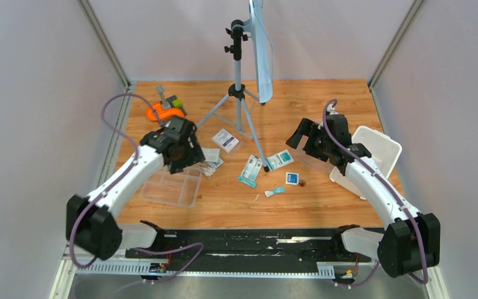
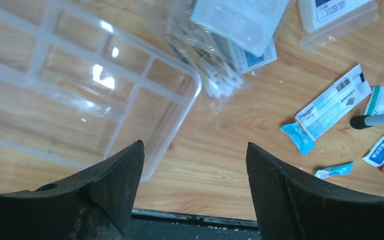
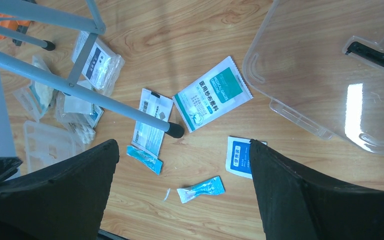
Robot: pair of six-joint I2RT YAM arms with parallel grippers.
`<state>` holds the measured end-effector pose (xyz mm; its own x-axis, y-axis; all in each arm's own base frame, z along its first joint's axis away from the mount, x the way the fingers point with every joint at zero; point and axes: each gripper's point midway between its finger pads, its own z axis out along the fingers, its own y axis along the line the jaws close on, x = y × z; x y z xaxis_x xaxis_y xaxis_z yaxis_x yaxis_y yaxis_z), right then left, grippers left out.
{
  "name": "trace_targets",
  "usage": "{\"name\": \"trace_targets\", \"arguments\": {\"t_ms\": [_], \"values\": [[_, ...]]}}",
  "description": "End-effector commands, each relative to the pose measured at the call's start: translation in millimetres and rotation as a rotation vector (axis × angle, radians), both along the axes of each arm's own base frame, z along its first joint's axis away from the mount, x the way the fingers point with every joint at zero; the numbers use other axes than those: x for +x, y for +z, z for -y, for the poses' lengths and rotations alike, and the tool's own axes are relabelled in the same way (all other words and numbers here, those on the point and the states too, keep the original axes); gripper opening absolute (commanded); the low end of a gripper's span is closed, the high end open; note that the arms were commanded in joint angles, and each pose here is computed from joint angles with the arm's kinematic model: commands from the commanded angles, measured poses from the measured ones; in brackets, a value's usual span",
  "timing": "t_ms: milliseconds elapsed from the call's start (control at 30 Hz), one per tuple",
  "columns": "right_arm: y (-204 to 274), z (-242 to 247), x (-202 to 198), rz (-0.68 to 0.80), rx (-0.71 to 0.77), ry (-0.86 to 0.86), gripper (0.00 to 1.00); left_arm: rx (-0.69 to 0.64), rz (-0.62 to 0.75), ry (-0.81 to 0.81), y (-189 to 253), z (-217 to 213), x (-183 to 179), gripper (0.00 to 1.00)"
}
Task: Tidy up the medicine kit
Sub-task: Adjust the medicine box compartment at the center of the board, then pick up the medical item at the center of the board.
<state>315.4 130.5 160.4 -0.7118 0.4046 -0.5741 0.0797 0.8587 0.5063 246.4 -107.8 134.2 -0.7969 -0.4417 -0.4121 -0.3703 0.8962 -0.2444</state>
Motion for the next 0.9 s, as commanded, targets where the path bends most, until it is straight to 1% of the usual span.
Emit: {"name": "trace_targets", "arguments": {"t_ms": [0, 100, 200, 400, 500, 600, 867], "values": [[12.6, -2.8, 3.3, 0.053, 0.023, 0.0, 1.0, 0.088, -0.004, -0.045, -10.0, 37.4, 27.4, 0.81], [15.6, 0.2, 1.1, 0.07, 0.014, -0.006, 1.0, 0.102, -0.006, -0.095, -25.6, 64.9, 45.3, 0.78], [17.4, 1.4, -0.7, 0.078, 0.011, -0.006, 1.0, 0.132, -0.035, -0.116, -46.4, 73.7, 56.6, 0.73], [18.0, 2.3, -3.8, 0.078, 0.013, -0.008, 1.0, 0.141, 0.034, -0.109, -38.6, 80.2, 79.6, 0.67], [19.4, 2.1, -4.0, 0.081, 0.015, -0.007, 1.0, 0.179, 0.05, -0.075, -34.4, 68.5, 89.5, 0.66], [21.3, 2.7, -5.1, 0.086, 0.015, -0.009, 1.0, 0.174, 0.032, -0.019, -38.0, 48.5, 97.3, 0.65], [22.0, 5.3, -9.1, 0.095, 0.012, -0.017, 1.0, 0.056, 0.002, 0.096, -57.9, 13.2, 113.2, 0.6]]}}
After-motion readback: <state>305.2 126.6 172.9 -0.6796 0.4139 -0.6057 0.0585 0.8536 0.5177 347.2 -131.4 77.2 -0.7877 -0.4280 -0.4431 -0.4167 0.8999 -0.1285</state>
